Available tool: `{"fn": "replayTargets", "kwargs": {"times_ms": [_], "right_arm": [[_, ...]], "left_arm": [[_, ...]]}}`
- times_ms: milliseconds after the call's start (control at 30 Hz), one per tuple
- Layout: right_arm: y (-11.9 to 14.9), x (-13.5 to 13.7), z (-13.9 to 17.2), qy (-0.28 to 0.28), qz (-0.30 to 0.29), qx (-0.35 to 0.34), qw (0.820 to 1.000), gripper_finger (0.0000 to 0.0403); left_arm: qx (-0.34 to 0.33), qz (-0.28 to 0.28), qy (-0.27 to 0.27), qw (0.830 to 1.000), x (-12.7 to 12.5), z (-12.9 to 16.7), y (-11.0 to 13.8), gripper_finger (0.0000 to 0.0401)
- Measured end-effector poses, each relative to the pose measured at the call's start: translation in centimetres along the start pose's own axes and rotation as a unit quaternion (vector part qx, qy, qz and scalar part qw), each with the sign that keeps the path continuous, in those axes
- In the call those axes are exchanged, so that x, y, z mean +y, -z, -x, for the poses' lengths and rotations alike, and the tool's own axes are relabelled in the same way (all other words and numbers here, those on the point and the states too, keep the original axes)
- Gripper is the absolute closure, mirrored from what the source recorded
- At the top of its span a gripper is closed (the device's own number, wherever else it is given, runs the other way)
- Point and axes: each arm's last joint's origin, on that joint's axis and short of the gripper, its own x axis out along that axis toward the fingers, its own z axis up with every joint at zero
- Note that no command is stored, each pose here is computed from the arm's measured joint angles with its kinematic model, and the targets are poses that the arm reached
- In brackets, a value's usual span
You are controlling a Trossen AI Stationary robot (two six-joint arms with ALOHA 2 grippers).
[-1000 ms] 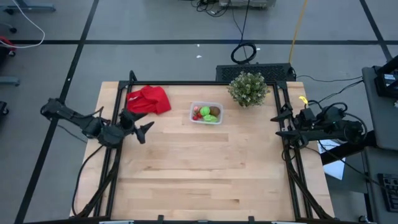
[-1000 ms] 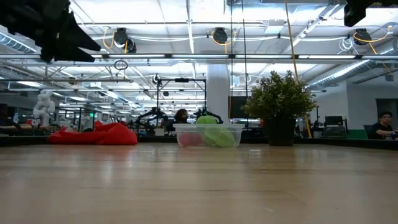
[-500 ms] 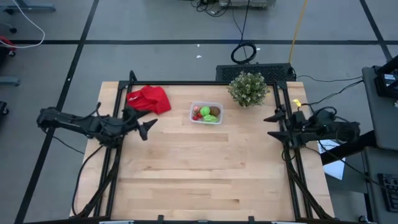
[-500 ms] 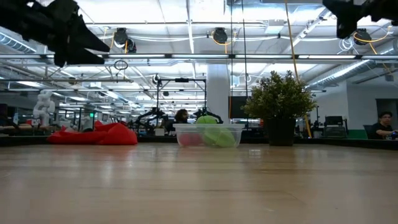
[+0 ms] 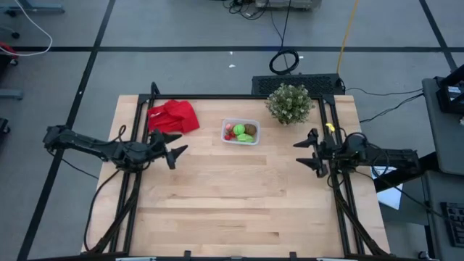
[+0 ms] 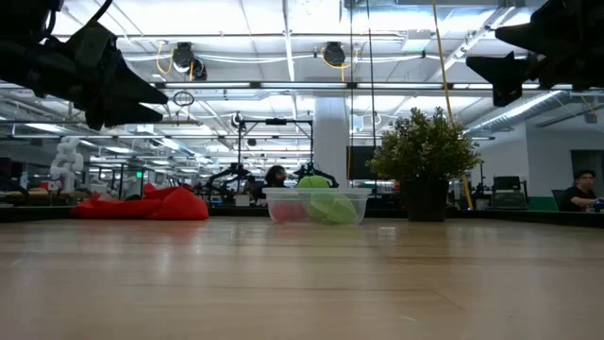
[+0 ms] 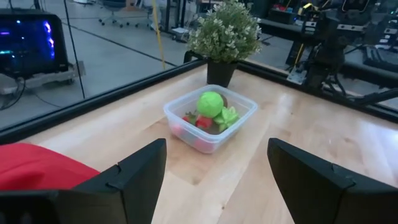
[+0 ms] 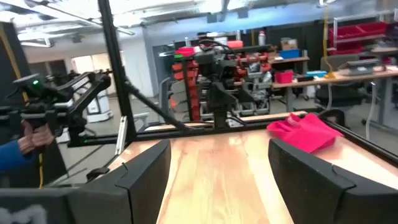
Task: Pick and placing Produce into tupperware
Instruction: Return to Home Position
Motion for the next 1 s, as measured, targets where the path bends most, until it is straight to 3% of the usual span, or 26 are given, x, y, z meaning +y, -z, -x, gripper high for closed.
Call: {"fn": "replayTargets", "kwargs": {"times_ms": [333,567,1000], "right_arm": [[0.31,-0.30,0.01,-0.064,0.005,-0.010,0.998,0.0140],[0.22,-0.32,0.02,-0.063,0.039,-0.017,0.997,0.0140],[0.35,-0.35,0.00,-0.061,0.039,-0.011,0.997,0.0140]], "left_arm": [[0.006,-0.001,-0.004,1.000,0.41,-0.29,-0.03,0.0121],[0.009,0.017,0.003,1.000,0.42,-0.33,-0.02,0.0121],[0.008,0.017,0.000,1.000,0.44,-0.33,-0.04,0.0121]]}}
